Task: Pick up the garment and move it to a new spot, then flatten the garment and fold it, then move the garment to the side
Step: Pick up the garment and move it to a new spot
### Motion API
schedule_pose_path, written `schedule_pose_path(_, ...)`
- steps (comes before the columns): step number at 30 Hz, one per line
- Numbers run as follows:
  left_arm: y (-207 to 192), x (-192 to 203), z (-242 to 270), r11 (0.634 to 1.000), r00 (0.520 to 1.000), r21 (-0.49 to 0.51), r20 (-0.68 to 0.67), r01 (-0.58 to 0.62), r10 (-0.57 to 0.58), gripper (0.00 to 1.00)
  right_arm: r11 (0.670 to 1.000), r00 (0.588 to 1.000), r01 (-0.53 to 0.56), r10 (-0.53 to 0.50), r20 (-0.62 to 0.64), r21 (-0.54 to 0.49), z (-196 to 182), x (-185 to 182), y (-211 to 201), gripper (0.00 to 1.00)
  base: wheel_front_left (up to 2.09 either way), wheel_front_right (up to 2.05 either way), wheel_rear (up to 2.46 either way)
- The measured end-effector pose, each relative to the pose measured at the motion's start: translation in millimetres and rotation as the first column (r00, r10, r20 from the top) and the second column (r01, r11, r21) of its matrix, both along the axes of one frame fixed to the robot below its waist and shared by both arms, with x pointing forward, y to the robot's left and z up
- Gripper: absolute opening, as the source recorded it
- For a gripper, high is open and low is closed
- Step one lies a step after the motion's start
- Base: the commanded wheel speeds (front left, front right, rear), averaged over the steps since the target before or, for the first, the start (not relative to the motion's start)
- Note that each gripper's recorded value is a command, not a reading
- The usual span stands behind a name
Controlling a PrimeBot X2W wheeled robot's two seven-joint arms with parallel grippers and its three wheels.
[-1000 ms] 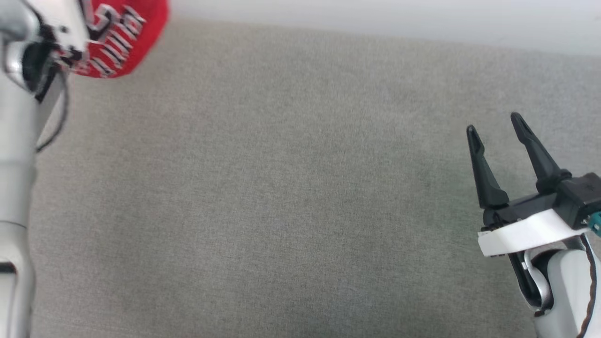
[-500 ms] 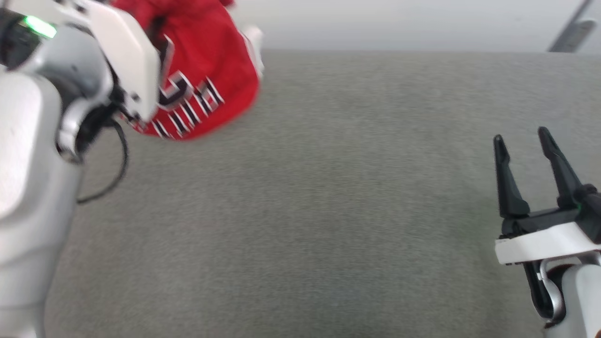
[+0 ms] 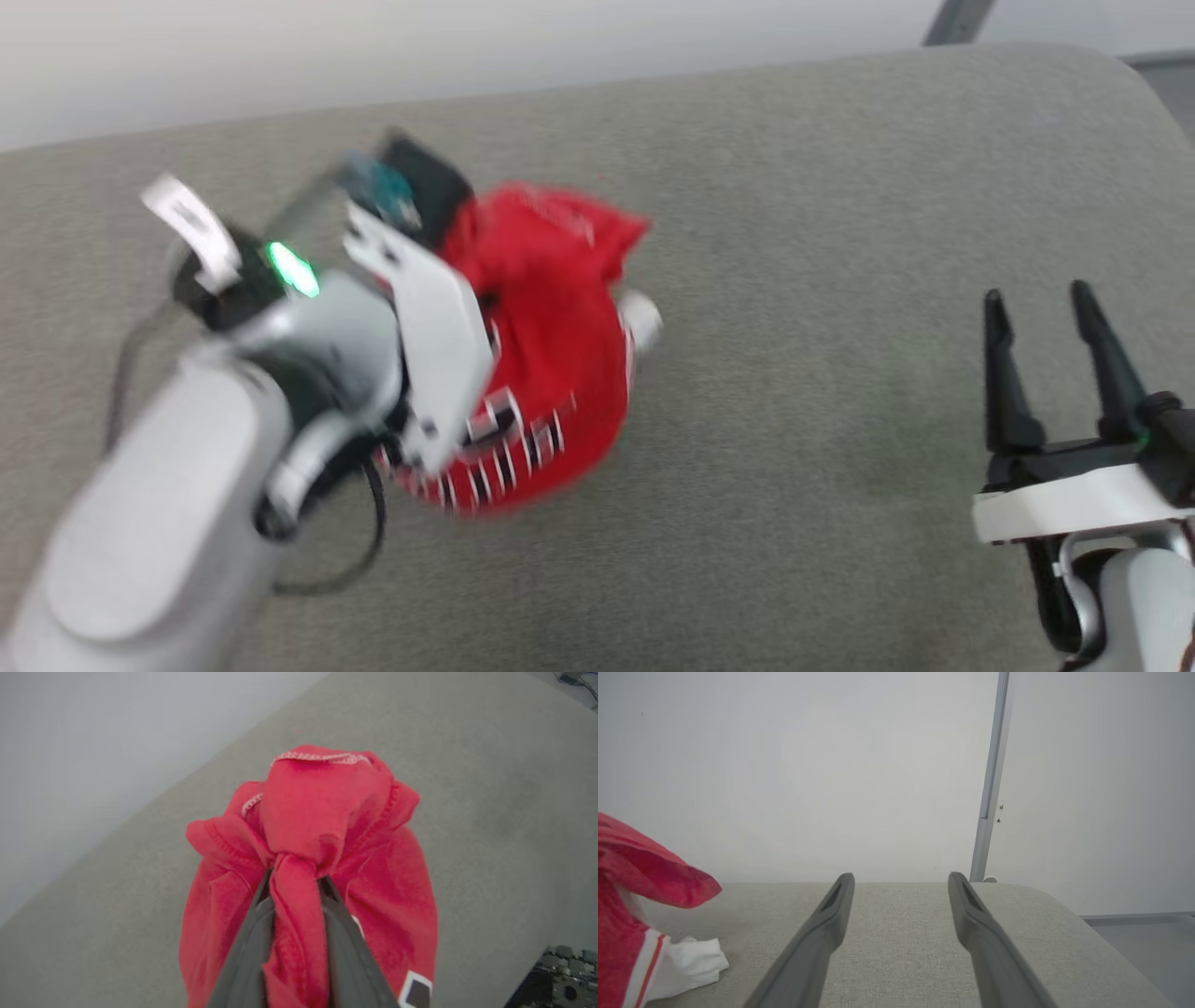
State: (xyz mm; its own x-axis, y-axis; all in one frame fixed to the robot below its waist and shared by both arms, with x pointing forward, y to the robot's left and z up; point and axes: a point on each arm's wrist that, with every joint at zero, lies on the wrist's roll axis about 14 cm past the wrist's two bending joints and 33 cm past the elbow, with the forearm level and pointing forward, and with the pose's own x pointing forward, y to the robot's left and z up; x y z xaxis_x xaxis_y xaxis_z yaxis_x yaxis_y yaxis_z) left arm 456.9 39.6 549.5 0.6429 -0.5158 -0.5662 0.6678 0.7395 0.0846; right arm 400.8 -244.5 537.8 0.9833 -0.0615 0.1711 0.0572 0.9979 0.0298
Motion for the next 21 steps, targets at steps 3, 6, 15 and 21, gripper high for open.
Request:
schedule_pose_path(3,-12,-18,-39,0.999,0.993,0.028,-0.112,0.043,-0.039,0.00,1.000,1.000,0.015,-0.015,-0.022,0.006,-7,-5,-3,1.00,0.00,0.00,0.00)
schedule_pose_path(6,-15,-33,-78,0.996,0.973,0.056,-0.225,0.063,-0.049,0.00,1.000,0.999,0.028,-0.028,-0.045,0.008,-15,-8,-6,1.00,0.00,0.00,0.00)
schedule_pose_path(15,-13,-64,-148,0.995,0.905,0.089,-0.426,0.050,-0.007,0.00,0.999,0.998,0.032,-0.031,-0.055,0.015,-18,-9,-6,1.00,0.00,0.00,0.00)
schedule_pose_path(21,-13,-70,-158,0.997,0.896,0.071,-0.444,0.036,0.000,0.97,1.000,0.999,0.005,-0.004,-0.050,0.019,-17,-8,2,1.00,0.00,0.00,0.00)
